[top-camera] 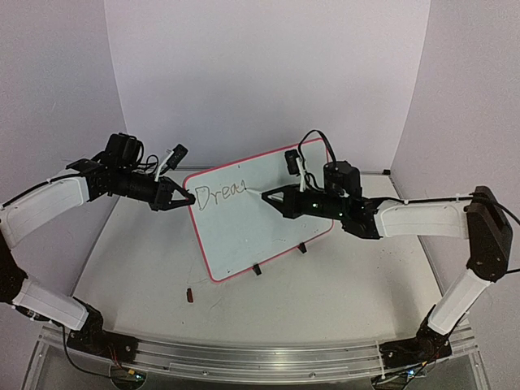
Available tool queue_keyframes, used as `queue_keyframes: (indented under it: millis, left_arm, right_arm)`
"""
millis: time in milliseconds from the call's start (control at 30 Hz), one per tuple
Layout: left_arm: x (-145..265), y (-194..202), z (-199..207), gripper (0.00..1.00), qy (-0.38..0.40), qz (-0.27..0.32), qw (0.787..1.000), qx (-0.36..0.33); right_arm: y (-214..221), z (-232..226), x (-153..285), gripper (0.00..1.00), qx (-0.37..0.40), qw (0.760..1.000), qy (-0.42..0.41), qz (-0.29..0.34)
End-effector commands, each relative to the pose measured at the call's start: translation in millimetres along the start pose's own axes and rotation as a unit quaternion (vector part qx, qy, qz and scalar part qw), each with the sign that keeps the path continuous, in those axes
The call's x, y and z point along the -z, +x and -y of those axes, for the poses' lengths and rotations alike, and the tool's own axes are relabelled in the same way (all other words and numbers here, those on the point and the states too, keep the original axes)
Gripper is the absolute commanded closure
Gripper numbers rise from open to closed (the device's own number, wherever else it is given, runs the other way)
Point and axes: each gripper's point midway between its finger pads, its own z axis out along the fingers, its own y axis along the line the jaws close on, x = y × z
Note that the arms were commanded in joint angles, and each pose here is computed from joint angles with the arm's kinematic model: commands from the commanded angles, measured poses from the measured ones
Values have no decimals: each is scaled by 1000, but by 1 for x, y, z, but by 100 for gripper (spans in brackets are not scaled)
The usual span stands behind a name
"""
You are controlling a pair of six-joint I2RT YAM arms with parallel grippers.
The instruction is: Write a sentence on the whiteboard
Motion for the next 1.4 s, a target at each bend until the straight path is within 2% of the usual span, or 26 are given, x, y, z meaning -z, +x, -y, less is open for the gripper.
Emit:
queue_keyframes:
  millis: [0,433,800,1367]
  left_arm:
    - [-7,8,-1,100,3,-21,1000,-7]
    - [-6,8,-2,100,1,-21,1000,-8]
    - [-5,7,-1,100,1,-19,1000,-9]
    - [-6,8,-1,100,3,-20,1000,-7]
  right_arm:
    - [-1,8,4,100,-8,1000,20,9]
    - [-42,-6,7,100,-8,997,0,82]
    - [-38,10,11,100,-19,995,39,89]
    - [-3,19,12,100,-38,997,42,49]
